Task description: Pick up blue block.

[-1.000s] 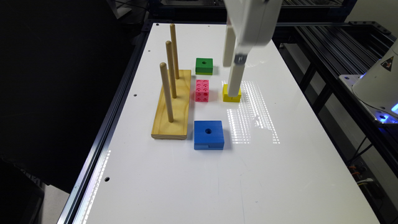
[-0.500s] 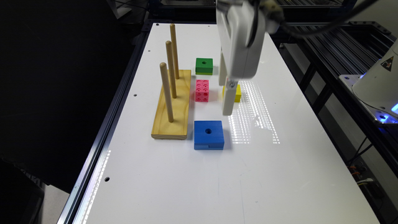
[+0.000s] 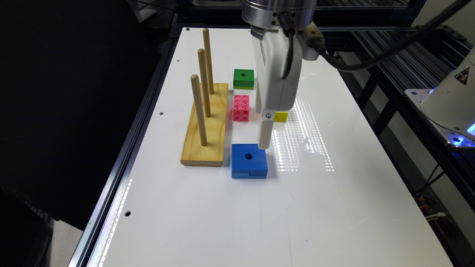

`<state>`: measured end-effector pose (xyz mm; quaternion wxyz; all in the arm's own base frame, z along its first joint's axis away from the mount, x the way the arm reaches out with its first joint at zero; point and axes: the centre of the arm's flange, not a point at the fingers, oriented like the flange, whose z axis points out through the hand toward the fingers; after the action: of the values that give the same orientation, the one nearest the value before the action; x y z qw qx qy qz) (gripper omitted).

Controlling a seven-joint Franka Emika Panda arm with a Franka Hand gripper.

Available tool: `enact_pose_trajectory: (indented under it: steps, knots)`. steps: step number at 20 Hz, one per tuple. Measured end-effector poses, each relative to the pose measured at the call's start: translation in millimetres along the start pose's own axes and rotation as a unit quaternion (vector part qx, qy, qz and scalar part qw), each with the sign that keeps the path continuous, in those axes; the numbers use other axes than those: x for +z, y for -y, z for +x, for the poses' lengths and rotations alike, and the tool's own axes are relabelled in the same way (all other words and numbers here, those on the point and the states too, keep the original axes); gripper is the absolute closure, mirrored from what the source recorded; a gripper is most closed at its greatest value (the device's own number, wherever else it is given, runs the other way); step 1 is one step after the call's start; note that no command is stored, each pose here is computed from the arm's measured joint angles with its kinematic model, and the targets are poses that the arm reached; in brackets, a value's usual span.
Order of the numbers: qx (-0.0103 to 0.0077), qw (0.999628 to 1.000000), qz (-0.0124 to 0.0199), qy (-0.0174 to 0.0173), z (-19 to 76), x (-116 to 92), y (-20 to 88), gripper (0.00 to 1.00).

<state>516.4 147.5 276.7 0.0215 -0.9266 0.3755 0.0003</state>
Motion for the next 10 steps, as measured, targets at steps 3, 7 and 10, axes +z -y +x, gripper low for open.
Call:
enact_pose_trajectory:
  steps: [3,7,10]
  knots:
    - [0.0001,1.000000,-0.0005,0.0005,0.2,1.2,0.2,0.00]
    - [0.0011,0.999988,-0.0009,0.0047,1.5,28.9,0.3,0.00]
    - [0.0029,0.999977,0.0045,0.0043,5.0,51.0,1.7,0.00]
